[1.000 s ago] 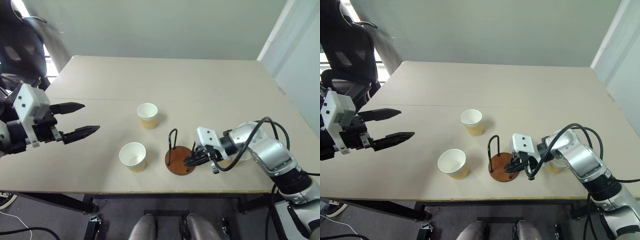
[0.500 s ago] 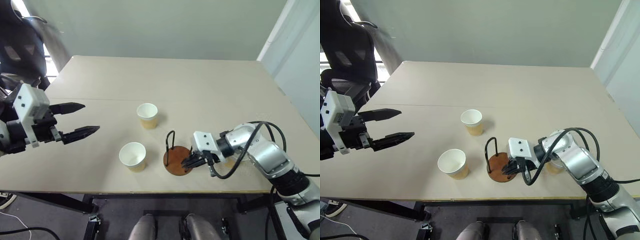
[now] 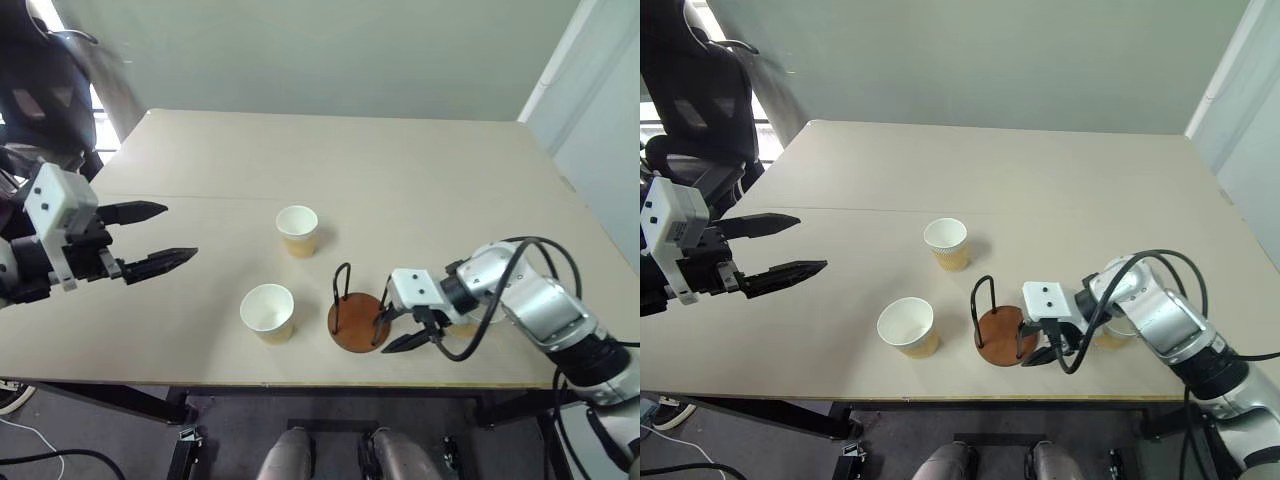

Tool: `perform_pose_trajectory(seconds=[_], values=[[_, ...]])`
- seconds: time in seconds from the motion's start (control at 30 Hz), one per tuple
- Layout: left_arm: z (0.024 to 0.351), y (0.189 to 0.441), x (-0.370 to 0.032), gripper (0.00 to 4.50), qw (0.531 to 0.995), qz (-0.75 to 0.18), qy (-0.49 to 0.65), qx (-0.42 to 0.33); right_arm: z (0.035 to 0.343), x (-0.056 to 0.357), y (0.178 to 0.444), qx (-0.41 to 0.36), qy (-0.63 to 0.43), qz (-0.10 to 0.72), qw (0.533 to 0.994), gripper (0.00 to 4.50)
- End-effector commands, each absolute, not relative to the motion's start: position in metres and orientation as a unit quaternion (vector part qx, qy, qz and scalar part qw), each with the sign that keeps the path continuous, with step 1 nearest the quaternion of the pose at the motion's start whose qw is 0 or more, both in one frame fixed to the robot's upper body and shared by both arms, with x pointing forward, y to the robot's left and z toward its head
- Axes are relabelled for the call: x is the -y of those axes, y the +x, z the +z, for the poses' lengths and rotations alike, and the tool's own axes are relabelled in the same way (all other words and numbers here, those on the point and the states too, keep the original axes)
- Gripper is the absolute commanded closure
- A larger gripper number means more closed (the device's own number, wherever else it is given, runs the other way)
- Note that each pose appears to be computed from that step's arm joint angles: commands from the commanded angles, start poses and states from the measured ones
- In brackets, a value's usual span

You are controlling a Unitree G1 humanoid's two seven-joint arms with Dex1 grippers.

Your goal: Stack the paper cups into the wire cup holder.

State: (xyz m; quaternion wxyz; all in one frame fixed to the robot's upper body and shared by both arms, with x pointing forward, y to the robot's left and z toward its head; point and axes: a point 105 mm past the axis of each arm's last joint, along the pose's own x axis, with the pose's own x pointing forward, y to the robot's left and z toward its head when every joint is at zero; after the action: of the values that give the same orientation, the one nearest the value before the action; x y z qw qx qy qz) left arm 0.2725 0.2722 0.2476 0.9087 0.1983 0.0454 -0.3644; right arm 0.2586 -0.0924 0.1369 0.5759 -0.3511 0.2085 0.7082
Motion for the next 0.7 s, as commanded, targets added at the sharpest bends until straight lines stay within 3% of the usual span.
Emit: perform_pose_trajectory(seconds=[0.03,0.43,0.7], values=[[0.259,0.272,-0.27,0.0,0.905,-0.365,0.218,-0.028,0.156,0.101,0.257,-0.195,-0.387,0.7,0.567,2.36],[0.26,0.28,-0.262,0.0,0.896,-0.386,0.218,-0.018,0.201,0.139,0.269,-0.181,-0.464,0.631,0.594,2.36],[0.29,0.272,-0.242,0.0,0.858,-0.459,0.229,-0.006,0.234,0.183,0.264,-0.198,-0.502,0.565,0.624,2.36]])
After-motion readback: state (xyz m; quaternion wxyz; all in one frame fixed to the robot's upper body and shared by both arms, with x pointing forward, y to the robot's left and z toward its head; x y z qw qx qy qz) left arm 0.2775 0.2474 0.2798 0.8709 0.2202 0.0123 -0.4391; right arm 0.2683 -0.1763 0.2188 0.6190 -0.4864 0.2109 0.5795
